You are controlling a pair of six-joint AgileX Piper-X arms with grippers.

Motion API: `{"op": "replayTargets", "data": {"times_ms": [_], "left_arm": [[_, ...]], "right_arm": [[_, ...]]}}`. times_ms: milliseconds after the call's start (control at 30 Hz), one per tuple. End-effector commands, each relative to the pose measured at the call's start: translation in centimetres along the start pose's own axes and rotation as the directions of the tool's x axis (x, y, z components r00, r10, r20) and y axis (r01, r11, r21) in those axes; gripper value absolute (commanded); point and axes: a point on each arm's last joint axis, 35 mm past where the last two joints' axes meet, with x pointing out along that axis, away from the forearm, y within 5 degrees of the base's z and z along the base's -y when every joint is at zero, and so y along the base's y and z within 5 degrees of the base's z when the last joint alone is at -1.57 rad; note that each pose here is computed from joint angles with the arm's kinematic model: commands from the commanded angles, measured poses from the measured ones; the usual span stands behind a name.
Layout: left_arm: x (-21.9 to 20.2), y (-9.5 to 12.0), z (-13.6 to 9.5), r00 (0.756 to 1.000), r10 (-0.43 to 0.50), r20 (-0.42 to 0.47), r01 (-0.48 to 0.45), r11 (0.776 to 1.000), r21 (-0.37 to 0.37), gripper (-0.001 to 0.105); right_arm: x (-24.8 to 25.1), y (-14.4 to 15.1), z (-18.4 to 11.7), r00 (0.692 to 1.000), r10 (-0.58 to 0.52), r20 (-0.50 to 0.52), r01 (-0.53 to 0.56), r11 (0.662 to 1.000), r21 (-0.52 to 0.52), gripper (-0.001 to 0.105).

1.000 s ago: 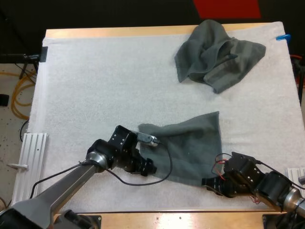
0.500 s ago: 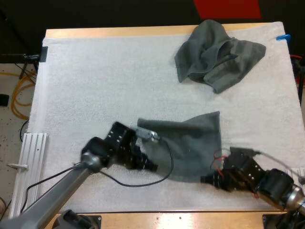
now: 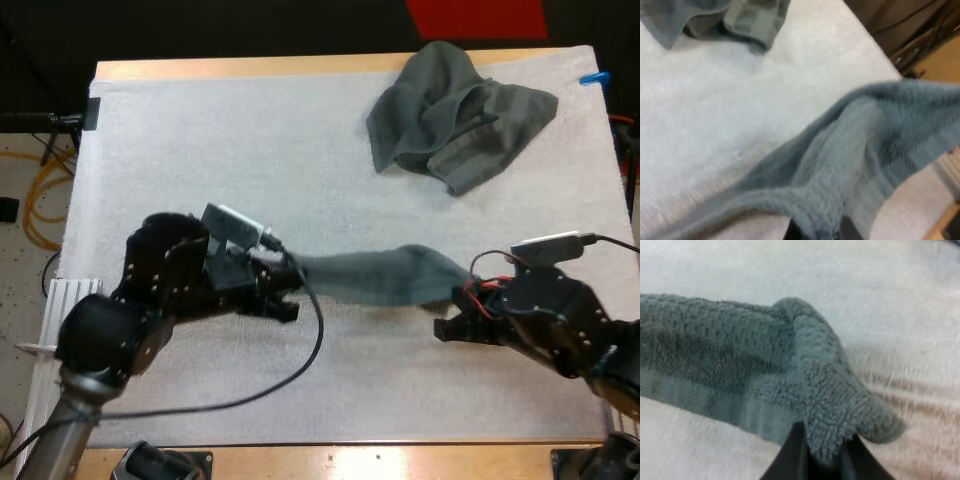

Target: Pick towel from pile fold and stack

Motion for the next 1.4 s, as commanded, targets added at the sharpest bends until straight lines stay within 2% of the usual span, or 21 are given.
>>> {"op": "replayTargets", "data": {"times_ms": [0, 167, 300, 467, 533, 633, 700, 833, 900, 1133, 1233, 1367], "left_arm": [[-0.7, -0.4, -0.8, 0.999, -0.008, -0.031, 0.007, 1.0, -0.017, 0.0], [-2.4, -1.0, -3.1, 0.994, 0.0, -0.105, -0.004, 0.999, -0.04, 0.0], [-4.1, -1.7, -5.0, 0.991, -0.011, -0.131, 0.0, 0.996, -0.085, 0.0], [-5.9, -2.1, -6.6, 0.991, -0.011, -0.131, -0.006, 0.992, -0.129, 0.0], [-5.9, -1.8, -6.9, 0.993, 0.02, -0.118, -0.036, 0.991, -0.129, 0.0], [-4.4, -0.6, -7.4, 0.987, 0.068, -0.145, -0.089, 0.986, -0.144, 0.0], [-2.0, 1.0, -8.1, 0.978, 0.09, -0.187, -0.121, 0.979, -0.161, 0.0], [1.8, 3.6, -8.5, 0.976, 0.162, -0.144, -0.182, 0.973, -0.143, 0.0], [4.3, 5.0, -8.3, 0.982, 0.16, -0.103, -0.174, 0.976, -0.134, 0.0], [9.5, 8.7, -7.1, 0.977, 0.186, -0.1, -0.198, 0.972, -0.127, 0.0], [11.2, 10.5, -5.8, 0.983, 0.175, -0.063, -0.181, 0.978, -0.108, 0.0], [13.0, 13.4, -4.7, 0.984, 0.171, -0.039, -0.176, 0.971, -0.162, 0.0]], "right_arm": [[-1.0, 0.0, 0.1, 0.999, 0.029, -0.026, -0.03, 1.0, -0.007, 0.0], [-2.9, 0.4, 0.5, 0.985, 0.149, -0.082, -0.149, 0.989, 0.009, 0.0], [-4.3, 0.8, 0.7, 0.95, 0.287, -0.128, -0.281, 0.958, 0.06, 0.0], [-4.9, 0.9, 0.6, 0.927, 0.335, -0.168, -0.317, 0.94, 0.126, 0.0], [-4.3, 0.9, 0.3, 0.926, 0.316, -0.205, -0.293, 0.947, 0.133, 0.0], [-2.5, 0.9, 0.0, 0.935, 0.266, -0.235, -0.241, 0.962, 0.13, 0.0], [-0.1, 1.0, -0.2, 0.947, 0.216, -0.237, -0.194, 0.974, 0.113, 0.0], [4.5, 0.9, -0.5, 0.976, 0.073, -0.207, -0.06, 0.996, 0.066, 0.0], [7.4, 0.6, -0.7, 0.982, 0.02, -0.187, -0.012, 0.999, 0.045, 0.0], [14.7, -1.6, -0.2, 0.991, -0.033, -0.128, 0.047, 0.994, 0.101, 0.0], [16.8, -2.8, 0.3, 0.993, -0.048, -0.105, 0.06, 0.991, 0.119, 0.0], [19.5, -4.4, 0.3, 0.992, -0.078, -0.104, 0.091, 0.987, 0.129, 0.0]]}}
